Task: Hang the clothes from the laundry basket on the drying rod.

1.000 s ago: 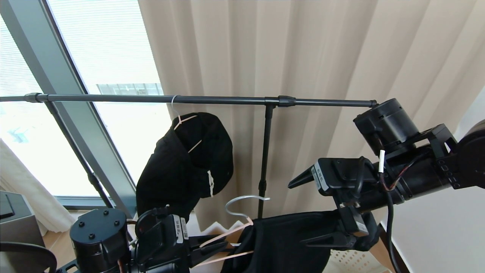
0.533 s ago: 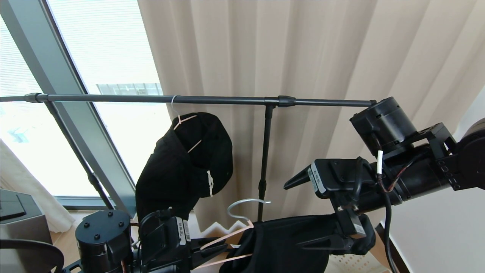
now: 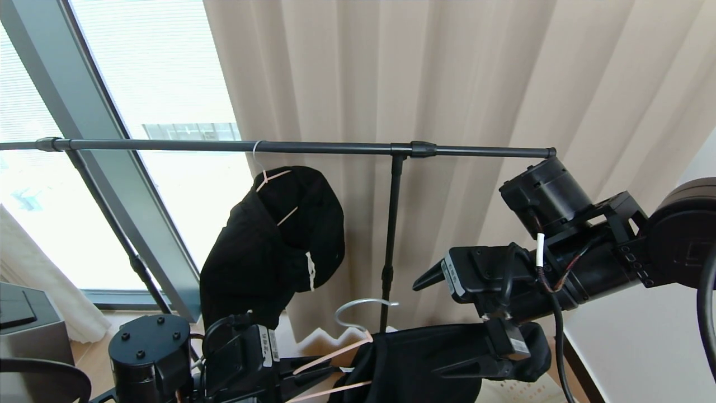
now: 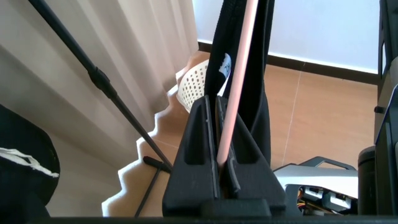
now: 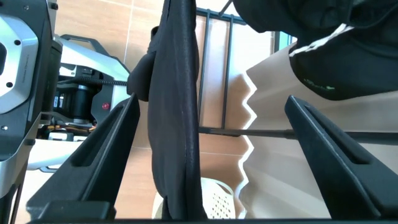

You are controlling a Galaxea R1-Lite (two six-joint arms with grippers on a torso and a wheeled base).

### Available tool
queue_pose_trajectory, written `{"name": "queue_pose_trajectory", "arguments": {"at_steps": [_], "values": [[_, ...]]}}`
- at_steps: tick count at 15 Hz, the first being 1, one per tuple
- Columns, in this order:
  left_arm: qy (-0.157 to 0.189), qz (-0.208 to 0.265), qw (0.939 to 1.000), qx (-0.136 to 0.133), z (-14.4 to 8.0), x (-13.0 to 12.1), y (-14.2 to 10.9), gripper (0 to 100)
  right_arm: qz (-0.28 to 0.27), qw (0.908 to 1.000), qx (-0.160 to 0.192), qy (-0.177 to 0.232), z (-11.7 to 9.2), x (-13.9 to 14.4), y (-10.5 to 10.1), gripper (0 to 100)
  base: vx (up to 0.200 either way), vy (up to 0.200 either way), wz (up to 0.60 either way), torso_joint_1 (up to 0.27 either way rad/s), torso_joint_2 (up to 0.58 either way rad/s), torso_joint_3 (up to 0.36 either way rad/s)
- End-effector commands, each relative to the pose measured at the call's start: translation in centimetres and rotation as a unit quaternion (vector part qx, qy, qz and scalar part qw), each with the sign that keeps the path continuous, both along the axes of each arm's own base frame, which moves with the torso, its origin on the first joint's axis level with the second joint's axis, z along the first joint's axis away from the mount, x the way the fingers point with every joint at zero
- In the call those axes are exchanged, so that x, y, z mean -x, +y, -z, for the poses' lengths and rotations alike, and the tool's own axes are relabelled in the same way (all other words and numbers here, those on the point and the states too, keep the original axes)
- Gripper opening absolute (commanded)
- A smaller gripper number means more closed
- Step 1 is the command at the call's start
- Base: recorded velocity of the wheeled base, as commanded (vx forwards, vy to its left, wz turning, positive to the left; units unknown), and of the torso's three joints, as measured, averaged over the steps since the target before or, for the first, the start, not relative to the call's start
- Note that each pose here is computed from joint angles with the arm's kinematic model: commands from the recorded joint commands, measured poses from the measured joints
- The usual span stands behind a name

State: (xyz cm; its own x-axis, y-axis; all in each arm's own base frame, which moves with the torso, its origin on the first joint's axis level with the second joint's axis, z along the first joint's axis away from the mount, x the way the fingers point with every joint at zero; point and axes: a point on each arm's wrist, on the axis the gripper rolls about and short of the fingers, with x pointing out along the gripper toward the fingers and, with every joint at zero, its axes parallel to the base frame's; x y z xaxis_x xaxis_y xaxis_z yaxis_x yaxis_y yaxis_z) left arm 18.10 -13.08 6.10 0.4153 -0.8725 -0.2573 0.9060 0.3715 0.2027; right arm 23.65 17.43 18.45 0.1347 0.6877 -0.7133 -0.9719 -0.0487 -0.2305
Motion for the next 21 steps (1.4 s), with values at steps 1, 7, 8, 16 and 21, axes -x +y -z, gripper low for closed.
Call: {"name": "queue_pose_trajectory", "arguments": {"at_steps": [1,7,8,16,21], "values": [[-0.004,0.0,1.0,0.003,-0.18,-0.01,-0.02,0,-0.003,1.0,0.004,0.005,0.38,-0.06,0.29,100,0.0,0.0,0.0,0.0,0.0,0.0],[-0.012,0.0,0.9999,0.009,-0.64,0.07,0.03,0,0.0,0.9998,0.015,0.01,1.02,-0.35,0.56,100,0.0,0.0,0.0,0.0,0.0,0.0],[-0.011,0.0,0.9999,0.008,-0.62,0.16,0.09,0,0.0,0.9998,0.016,0.009,1.03,-0.39,0.59,100,0.0,0.0,0.0,0.0,0.0,0.0],[-0.009,-0.001,0.9999,0.008,-0.53,-0.02,0.02,0,0.001,0.9999,0.012,0.003,0.57,-0.14,0.4,0,0.0,0.0,0.0,0.0,0.0,0.0],[-0.006,0.0,1.0,0.008,-0.47,0.07,0.07,0,0.001,1.0,0.008,-0.004,0.11,0.13,0.22,0,0.0,0.0,0.0,0.0,0.0,0.0]]}}
